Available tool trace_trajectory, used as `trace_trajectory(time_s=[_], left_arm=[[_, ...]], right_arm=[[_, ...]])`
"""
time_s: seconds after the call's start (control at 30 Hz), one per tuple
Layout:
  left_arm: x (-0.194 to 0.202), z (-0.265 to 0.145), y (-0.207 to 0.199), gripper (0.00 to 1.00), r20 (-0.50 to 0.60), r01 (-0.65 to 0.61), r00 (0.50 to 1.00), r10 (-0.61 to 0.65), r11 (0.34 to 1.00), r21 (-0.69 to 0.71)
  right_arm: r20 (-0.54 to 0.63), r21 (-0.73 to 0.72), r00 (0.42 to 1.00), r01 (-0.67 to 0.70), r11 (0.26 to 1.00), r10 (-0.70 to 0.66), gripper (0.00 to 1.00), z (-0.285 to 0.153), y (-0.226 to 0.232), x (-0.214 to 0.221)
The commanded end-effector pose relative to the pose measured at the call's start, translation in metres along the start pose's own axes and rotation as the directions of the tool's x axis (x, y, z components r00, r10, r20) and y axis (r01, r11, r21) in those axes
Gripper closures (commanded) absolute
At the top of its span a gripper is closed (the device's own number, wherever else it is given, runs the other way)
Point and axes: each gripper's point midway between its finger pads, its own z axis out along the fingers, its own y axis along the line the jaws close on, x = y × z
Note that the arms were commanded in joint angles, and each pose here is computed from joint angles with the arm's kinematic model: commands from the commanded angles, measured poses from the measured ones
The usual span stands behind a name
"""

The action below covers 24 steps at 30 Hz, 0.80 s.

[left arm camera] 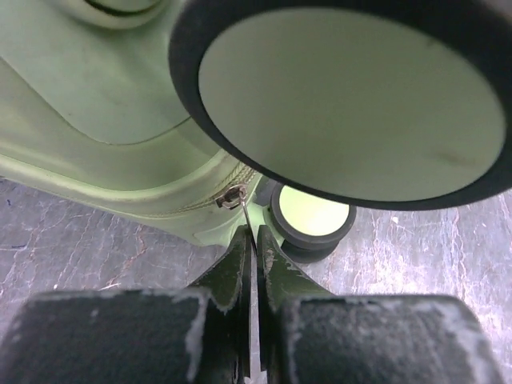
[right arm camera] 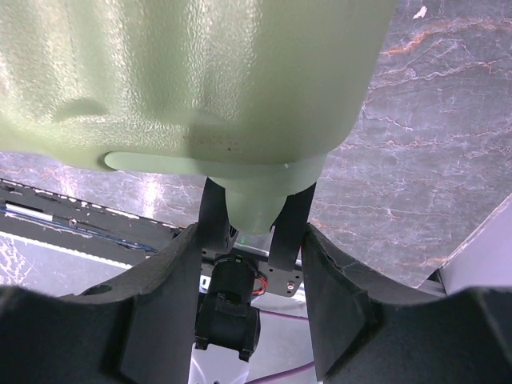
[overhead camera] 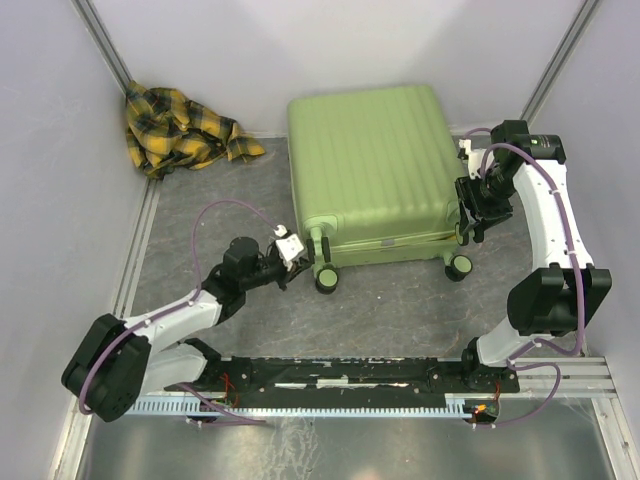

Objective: Pack the luggage

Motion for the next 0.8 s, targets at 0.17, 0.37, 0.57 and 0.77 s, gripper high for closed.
trace_trajectory(time_s=[0.17,0.37,0.57,0.77], left_arm=[[-0.032,0.013,-0.046,0.97,0.116,-0.023,0.993,0.025,1.000,-0.016],[-0.033,0.022,-0.062,0.97,0.114,-0.017,0.993,0.028,0.995,-0.094],[-0.044,0.039,-0.093,0.97,0.141,-0.046,0.988,0.063,0.991,-0.124],[-0.043,0.055,-0.115,0.97,0.123,-0.078,0.988,0.094,0.989,-0.127]], right_arm=[[0.130,-0.050,0.991,0.005,0.999,0.001,0.98,-0.010,0.013,-0.025],[0.126,-0.053,0.992,0.000,0.999,0.007,0.98,-0.009,0.013,-0.024],[0.120,-0.061,0.993,-0.005,0.998,0.012,0.98,-0.007,0.015,-0.020],[0.126,-0.072,0.992,-0.003,0.997,0.012,0.98,-0.009,0.018,-0.018]])
